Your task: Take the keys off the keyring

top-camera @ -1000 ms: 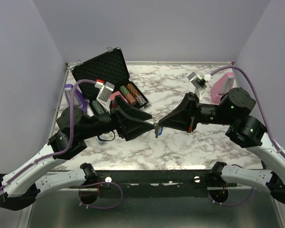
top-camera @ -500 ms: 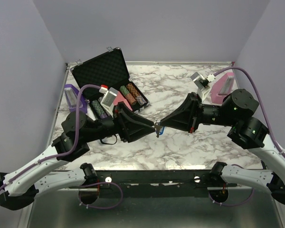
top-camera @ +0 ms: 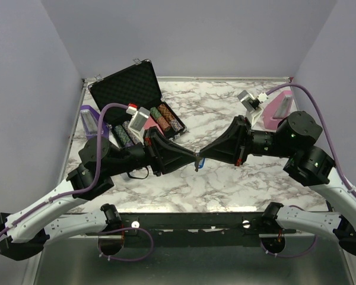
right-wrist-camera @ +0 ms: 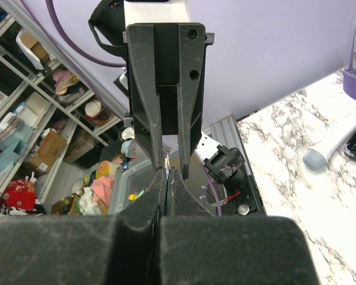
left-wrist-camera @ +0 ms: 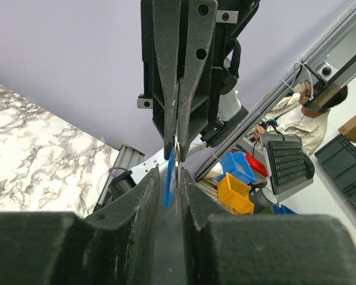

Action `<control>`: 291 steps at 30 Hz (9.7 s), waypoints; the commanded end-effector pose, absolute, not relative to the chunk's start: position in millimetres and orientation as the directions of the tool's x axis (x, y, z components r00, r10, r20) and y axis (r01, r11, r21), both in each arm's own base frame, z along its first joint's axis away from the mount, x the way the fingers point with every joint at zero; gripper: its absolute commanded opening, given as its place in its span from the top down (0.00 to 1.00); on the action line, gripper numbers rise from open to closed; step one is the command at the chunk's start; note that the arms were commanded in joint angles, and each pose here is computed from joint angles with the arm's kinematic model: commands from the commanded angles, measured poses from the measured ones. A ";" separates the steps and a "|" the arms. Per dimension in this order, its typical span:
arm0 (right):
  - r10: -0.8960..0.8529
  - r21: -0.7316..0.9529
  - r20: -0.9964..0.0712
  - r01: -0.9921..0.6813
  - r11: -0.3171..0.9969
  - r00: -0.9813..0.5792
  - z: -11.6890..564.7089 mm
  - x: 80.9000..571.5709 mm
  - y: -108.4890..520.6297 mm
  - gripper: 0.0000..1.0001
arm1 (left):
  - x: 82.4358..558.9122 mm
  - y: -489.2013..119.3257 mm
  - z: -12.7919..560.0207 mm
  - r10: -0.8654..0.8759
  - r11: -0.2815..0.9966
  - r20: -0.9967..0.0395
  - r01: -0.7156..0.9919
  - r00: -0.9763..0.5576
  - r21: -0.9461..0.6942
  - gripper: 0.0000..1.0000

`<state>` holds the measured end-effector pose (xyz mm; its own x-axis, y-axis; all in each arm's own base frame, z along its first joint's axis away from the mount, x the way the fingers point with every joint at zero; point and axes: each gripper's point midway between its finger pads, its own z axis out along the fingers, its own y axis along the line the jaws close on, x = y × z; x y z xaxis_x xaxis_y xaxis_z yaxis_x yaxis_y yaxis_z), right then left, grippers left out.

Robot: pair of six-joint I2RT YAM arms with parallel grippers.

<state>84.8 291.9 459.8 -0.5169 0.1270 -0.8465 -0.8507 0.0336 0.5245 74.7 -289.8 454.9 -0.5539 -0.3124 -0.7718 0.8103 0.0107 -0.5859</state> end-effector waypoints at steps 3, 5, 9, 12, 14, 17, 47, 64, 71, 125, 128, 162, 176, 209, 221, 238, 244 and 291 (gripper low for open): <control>0.119 0.527 -0.845 -0.850 0.024 -0.521 457.7 81.6 292.4 0.99 | 75.3 -288.6 468.0 -0.327 0.017 -0.786 0.828 -0.525 -0.560 0.74; 0.119 0.527 -0.845 -0.849 0.026 -0.521 457.7 82.2 292.6 0.99 | 75.4 -289.6 466.7 -0.322 0.018 -0.788 0.828 -0.526 -0.560 0.81; 0.120 0.525 -0.846 -0.850 0.026 -0.519 458.0 81.9 292.1 0.99 | 75.3 -290.3 465.4 -0.314 0.021 -0.788 0.826 -0.529 -0.563 0.99; 0.122 0.524 -0.847 -0.851 0.022 -0.518 459.1 81.3 291.7 0.99 | 75.2 -289.8 465.4 -0.308 0.027 -0.791 0.826 -0.528 -0.563 1.00; 0.125 0.524 -0.846 -0.851 0.022 -0.518 460.2 81.0 291.2 0.98 | 74.4 -289.5 463.5 -0.300 0.030 -0.793 0.826 -0.530 -0.563 1.00; 0.126 0.519 -0.850 -0.854 0.031 -0.512 461.5 80.7 288.7 0.76 | 73.8 -286.3 463.5 -0.301 0.038 -0.795 0.826 -0.527 -0.562 1.00; 0.066 0.533 -0.843 -0.845 -0.028 -0.534 464.1 75.0 299.4 0.39 | 55.6 -285.2 450.1 -0.171 0.012 -0.823 0.834 -0.543 -0.552 1.00; 0.043 0.545 -0.837 -0.838 -0.003 -0.545 450.8 76.4 298.6 0.64 | 50.3 -287.0 454.7 -0.149 -0.020 -0.843 0.854 -0.517 -0.520 1.00; 0.041 0.553 -0.832 -0.833 -0.006 -0.553 447.9 75.3 298.3 0.65 | 48.1 -286.7 461.1 -0.159 -0.040 -0.847 0.860 -0.508 -0.508 1.00; 0.077 0.518 -0.850 -0.853 -0.064 -0.522 464.2 61.5 287.1 0.99 | 38.2 -282.6 470.3 -0.151 -0.091 -0.868 0.881 -0.473 -0.465 1.00; 0.074 0.520 -0.848 -0.851 -0.072 -0.524 465.2 60.6 288.0 0.93 | 37.4 -283.1 469.4 -0.148 -0.093 -0.866 0.879 -0.477 -0.468 1.00; 0.140 0.568 -0.808 -0.820 -0.072 -0.572 470.6 67.2 290.3 0.45 | 41.1 -281.1 481.9 -0.216 -0.097 -0.871 0.898 -0.441 -0.430 1.00; 0.193 0.528 -0.823 -0.845 -0.086 -0.534 482.8 62.4 280.5 0.46 | 43.7 -276.8 487.2 -0.251 -0.082 -0.863 0.898 -0.439 -0.433 1.00; 0.141 0.529 -0.821 -0.829 -0.181 -0.554 482.4 57.1 295.3 0.60 | 47.0 -282.1 487.7 -0.259 -0.086 -0.856 0.893 -0.448 -0.441 1.00; 0.152 0.514 -0.825 -0.834 -0.200 -0.545 485.7 55.2 294.8 0.75 | 48.0 -284.9 493.2 -0.265 -0.093 -0.856 0.895 -0.444 -0.436 1.00; 0.050 0.493 -0.860 -0.852 -0.178 -0.508 480.1 46.7 289.7 0.99 | 45.1 -286.2 482.0 -0.206 -0.085 -0.864 0.888 -0.459 -0.452 1.00; -0.044 0.481 -0.874 -0.852 -0.206 -0.483 475.5 39.8 291.0 0.99 | 45.1 -286.6 476.4 -0.171 -0.068 -0.865 0.882 -0.472 -0.467 1.00; -0.453 0.618 -0.757 -0.742 -0.259 -0.472 398.3 12.2 278.7 0.99 | 30.0 -303.0 407.4 0.131 -0.070 -0.809 0.808 -0.574 -0.585 1.00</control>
